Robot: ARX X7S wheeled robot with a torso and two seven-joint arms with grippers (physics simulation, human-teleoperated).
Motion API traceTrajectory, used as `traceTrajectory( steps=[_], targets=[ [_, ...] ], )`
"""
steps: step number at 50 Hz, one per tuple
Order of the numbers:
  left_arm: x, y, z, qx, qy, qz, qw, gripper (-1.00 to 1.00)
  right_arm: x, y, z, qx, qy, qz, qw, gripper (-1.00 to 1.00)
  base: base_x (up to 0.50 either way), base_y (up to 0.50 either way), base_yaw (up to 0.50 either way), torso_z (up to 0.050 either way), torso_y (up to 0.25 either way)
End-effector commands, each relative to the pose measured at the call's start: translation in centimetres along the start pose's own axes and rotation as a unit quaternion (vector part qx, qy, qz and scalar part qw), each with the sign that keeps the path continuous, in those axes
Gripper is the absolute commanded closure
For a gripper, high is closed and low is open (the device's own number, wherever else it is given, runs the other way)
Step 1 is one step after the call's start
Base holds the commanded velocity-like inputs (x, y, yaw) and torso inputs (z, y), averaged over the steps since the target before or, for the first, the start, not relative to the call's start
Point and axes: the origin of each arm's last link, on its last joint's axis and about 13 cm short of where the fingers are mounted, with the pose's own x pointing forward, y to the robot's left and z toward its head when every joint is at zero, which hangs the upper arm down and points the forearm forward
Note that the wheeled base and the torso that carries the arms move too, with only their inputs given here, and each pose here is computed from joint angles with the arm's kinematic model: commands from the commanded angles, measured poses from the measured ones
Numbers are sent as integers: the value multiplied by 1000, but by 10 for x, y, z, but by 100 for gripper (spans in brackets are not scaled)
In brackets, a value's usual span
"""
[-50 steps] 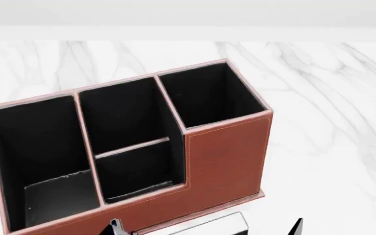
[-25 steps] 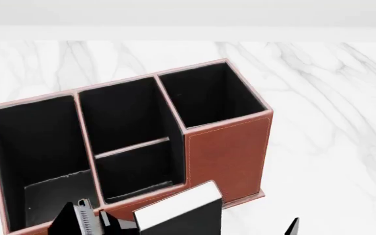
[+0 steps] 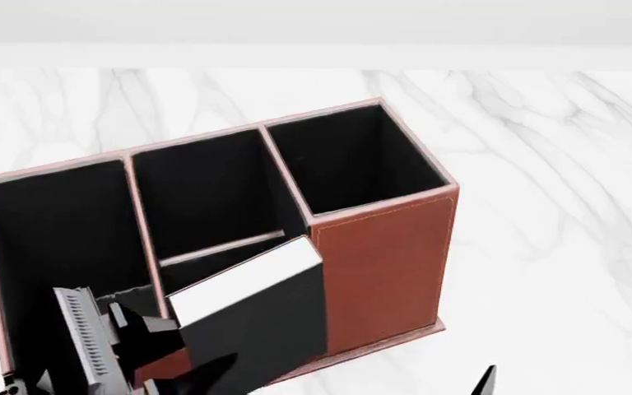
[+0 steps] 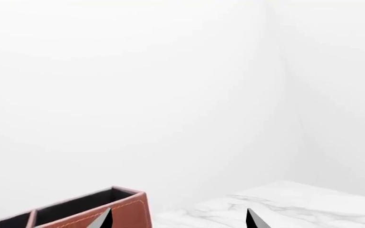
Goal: Pick up the book and place it in the back compartment of the caddy.
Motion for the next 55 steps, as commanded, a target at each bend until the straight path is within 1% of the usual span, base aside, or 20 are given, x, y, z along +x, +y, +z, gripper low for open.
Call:
traceTrajectory(
  steps=[1,4,15,19,21,32,34,35,36,38,40,45,49,53,55],
  targets=[
    [-7,9,32,8,-13,31,999,100,0,1,0,0,1,3,1000,-100,0,0,0,0,0],
    [-7,9,33,13,-6,35,999,100,-1,0,0,0,0,3,1000,-100,0,0,0,0,0],
    [-4,16,41,33,44,52,997,100,-1,1,0,0,0,4,1000,-100,0,0,0,0,1],
    [-2,18,41,33,47,51,997,100,-1,1,-1,0,0,3,1000,-100,0,0,0,0,3],
    [2,21,39,36,66,55,996,100,-1,1,-1,0,0,4,1000,-100,0,0,-1,0,0],
    [8,26,41,35,68,45,996,100,0,2,-1,-1,4,9,1000,-100,0,0,0,0,1],
    [9,27,42,33,60,42,997,100,-1,2,-1,-1,4,11,1000,-100,0,0,0,0,5],
    [9,28,43,34,59,41,997,100,-1,2,-2,-1,4,11,1000,-100,0,0,0,0,0],
    [11,28,43,38,60,38,997,100,0,2,-2,-9,7,9,1000,-100,0,0,0,0,0],
    [13,29,42,40,66,37,996,100,0,2,-2,-5,5,10,1000,-100,0,0,0,0,0],
    [13,29,43,36,58,24,997,100,0,2,-3,-6,8,10,1000,-100,0,0,0,0,0],
    [13,31,48,27,35,10,999,100,0,2,-3,-7,7,10,1000,-100,0,0,0,0,2],
    [14,32,49,26,34,4,999,100,0,3,-3,-8,8,10,1000,-100,0,0,0,4,3],
    [14,31,48,27,37,0,999,100,2,4,-5,-36,18,-11,999,-100,0,0,0,0,0],
    [14,31,48,28,37,0,999,100,3,4,-5,-39,15,-11,999,-100,0,0,0,0,0]
  ],
)
